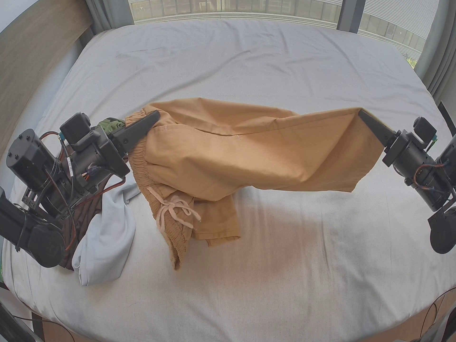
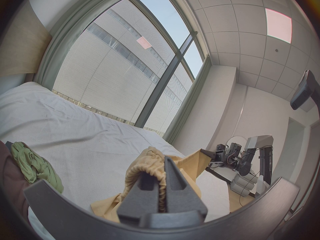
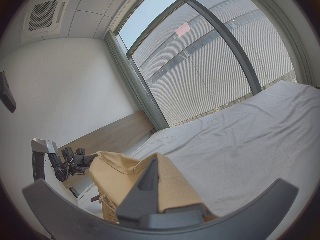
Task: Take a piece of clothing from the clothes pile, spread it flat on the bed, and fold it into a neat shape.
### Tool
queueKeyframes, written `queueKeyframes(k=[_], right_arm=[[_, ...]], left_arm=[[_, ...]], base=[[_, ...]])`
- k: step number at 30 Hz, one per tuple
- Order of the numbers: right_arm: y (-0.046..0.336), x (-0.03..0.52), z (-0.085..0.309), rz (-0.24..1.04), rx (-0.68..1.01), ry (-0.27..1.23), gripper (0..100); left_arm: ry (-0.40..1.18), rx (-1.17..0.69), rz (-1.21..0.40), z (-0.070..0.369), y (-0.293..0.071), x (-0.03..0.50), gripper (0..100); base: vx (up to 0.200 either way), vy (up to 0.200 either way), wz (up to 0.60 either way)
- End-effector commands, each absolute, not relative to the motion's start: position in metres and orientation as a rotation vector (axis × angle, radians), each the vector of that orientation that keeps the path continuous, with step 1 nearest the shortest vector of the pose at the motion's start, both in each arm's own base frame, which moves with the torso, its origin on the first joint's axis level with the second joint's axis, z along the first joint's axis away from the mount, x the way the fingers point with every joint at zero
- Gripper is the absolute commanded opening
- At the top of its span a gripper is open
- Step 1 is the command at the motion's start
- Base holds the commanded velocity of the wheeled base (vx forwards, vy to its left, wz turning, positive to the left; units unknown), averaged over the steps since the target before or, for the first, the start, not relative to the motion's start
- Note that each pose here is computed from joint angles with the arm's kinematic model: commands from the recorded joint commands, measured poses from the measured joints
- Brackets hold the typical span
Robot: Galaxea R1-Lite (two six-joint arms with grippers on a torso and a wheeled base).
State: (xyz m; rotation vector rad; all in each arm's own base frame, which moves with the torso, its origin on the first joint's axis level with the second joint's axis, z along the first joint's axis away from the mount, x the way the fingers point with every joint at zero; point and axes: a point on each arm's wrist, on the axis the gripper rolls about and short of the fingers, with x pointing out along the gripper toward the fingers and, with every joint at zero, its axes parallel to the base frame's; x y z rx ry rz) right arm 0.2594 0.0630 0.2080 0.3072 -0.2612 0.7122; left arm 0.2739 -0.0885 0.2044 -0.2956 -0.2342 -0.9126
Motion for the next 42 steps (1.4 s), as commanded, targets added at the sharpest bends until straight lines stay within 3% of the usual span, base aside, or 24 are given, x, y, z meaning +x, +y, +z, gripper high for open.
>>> queueKeyframes(k=[1, 14, 26, 42], right_arm=[[0.057, 0.254, 0.222, 0.704, 0.299, -0.318, 0], [0.031, 0.259, 0.23, 0.644, 0.31, -0.341, 0], [0.026, 0.256, 0.239, 0.631, 0.303, -0.376, 0], [0.028, 0.239, 0.246, 0.636, 0.317, -0.315, 0]], left_arm=[[-0.226, -0.297, -0.911, 0.202, -0.089, 0.275, 0], [-0.223, -0.297, -0.909, 0.201, -0.088, 0.274, 0], [-0.245, -0.293, -0.91, 0.207, -0.087, 0.273, 0], [-0.283, -0.293, -0.918, 0.219, -0.084, 0.262, 0]], base=[[0.0, 0.0, 0.0], [0.0, 0.0, 0.0], [0.0, 0.0, 0.0], [0.0, 0.0, 0.0]])
